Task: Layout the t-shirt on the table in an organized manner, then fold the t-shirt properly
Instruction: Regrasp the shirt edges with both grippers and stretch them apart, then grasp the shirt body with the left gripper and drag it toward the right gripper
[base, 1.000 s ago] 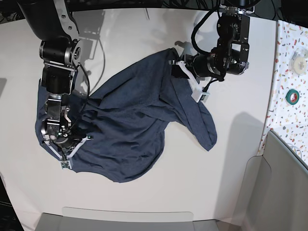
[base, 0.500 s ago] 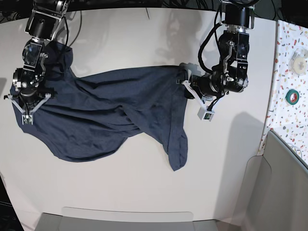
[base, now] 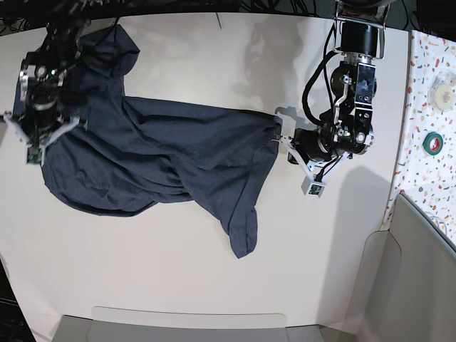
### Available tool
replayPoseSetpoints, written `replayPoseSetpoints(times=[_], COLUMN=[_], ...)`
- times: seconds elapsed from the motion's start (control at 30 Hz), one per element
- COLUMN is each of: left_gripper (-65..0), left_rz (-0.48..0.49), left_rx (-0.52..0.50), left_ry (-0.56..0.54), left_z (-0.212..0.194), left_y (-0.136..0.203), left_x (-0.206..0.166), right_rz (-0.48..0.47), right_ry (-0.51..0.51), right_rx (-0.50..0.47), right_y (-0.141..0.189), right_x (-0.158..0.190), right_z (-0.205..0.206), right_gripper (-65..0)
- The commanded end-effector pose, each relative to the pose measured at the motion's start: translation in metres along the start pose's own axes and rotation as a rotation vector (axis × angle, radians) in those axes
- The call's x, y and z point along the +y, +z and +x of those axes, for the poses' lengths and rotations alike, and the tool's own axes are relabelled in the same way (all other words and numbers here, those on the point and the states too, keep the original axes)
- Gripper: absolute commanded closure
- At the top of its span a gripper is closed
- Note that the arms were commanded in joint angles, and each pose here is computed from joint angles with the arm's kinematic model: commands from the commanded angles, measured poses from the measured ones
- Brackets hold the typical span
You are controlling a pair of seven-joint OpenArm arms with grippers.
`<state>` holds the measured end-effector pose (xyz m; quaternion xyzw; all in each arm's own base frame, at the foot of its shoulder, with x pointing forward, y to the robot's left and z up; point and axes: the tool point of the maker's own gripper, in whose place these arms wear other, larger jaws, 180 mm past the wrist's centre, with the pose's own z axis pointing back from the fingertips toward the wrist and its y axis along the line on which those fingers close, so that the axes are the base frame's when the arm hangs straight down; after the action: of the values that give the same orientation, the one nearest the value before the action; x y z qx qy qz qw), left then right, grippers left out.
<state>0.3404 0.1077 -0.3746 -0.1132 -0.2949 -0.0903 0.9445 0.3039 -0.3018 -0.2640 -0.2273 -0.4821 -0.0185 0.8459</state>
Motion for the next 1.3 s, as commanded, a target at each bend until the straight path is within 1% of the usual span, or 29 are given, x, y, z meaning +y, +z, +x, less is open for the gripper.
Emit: replayPoseSetpoints(times=[0.0, 0.07, 0.13, 0.2, 0.23, 0.27, 0.3, 0.33, 0.4, 0.5, 0.63, 0.73, 0.83, 1.07, 1.17, 1.27], left_gripper=[-2.5, -7.6, -13.8, -19.2, -20.4, -20.5, -20.5, -20.5, -20.5, -20.5, -20.5, -20.7, -20.7, -20.7, -20.7, -20.7], left_rz=[0.005, 0.000, -0.009, -0.017, -0.020, -0.026, -0.029, -0.032, -0.034, -0.034, -0.046, -0.077, -0.101, -0.158, -0.186, -0.207], left_rx=[-0.046, -0.057, -0.072, -0.082, -0.087, -0.093, -0.097, -0.102, -0.104, -0.093, -0.062, -0.065, -0.046, -0.058, -0.059, -0.065], left_ry=[-0.008, -0.020, -0.032, -0.041, -0.045, -0.049, -0.053, -0.055, -0.056, -0.057, -0.069, -0.110, -0.146, -0.129, -0.169, -0.180], left_z=[0.011, 0.005, 0.001, -0.004, -0.004, -0.004, -0.005, -0.004, -0.003, -0.005, -0.009, -0.010, -0.011, -0.005, 0.000, 0.002], left_y=[0.009, 0.016, 0.023, 0.030, 0.032, 0.035, 0.036, 0.037, 0.038, 0.038, 0.037, 0.040, 0.042, 0.042, 0.042, 0.041], left_x=[0.001, -0.005, -0.012, -0.018, -0.020, -0.024, -0.026, -0.028, -0.029, -0.029, -0.034, -0.051, -0.064, -0.090, -0.105, -0.115], right_rz=[0.000, 0.036, 0.083, 0.128, 0.147, 0.176, 0.203, 0.225, 0.245, 0.288, 0.309, 0.309, 0.309, 0.307, 0.310, 0.315], right_ry=[-0.027, -0.075, -0.093, -0.101, -0.104, -0.107, -0.105, -0.102, -0.089, -0.056, -0.049, -0.044, -0.043, -0.039, -0.039, -0.039], right_rx=[-0.012, 0.012, 0.038, 0.101, 0.137, 0.180, 0.204, 0.216, 0.218, 0.237, 0.266, 0.274, 0.280, 0.285, 0.288, 0.296], right_y=[-0.004, -0.026, -0.052, -0.079, -0.091, -0.104, -0.114, -0.121, -0.136, -0.150, -0.156, -0.155, -0.155, -0.153, -0.152, -0.151], right_x=[0.002, 0.016, 0.032, 0.047, 0.052, 0.062, 0.072, 0.080, 0.086, 0.102, 0.109, 0.109, 0.109, 0.108, 0.110, 0.113], right_z=[0.013, 0.028, 0.036, 0.031, 0.026, 0.020, 0.017, 0.012, 0.002, -0.011, -0.030, -0.035, -0.037, -0.042, -0.044, -0.049], right_gripper=[0.0, 0.0, 0.0, 0.0, 0.0, 0.0, 0.0, 0.0, 0.0, 0.0, 0.0, 0.0, 0.0, 0.0, 0.0, 0.0])
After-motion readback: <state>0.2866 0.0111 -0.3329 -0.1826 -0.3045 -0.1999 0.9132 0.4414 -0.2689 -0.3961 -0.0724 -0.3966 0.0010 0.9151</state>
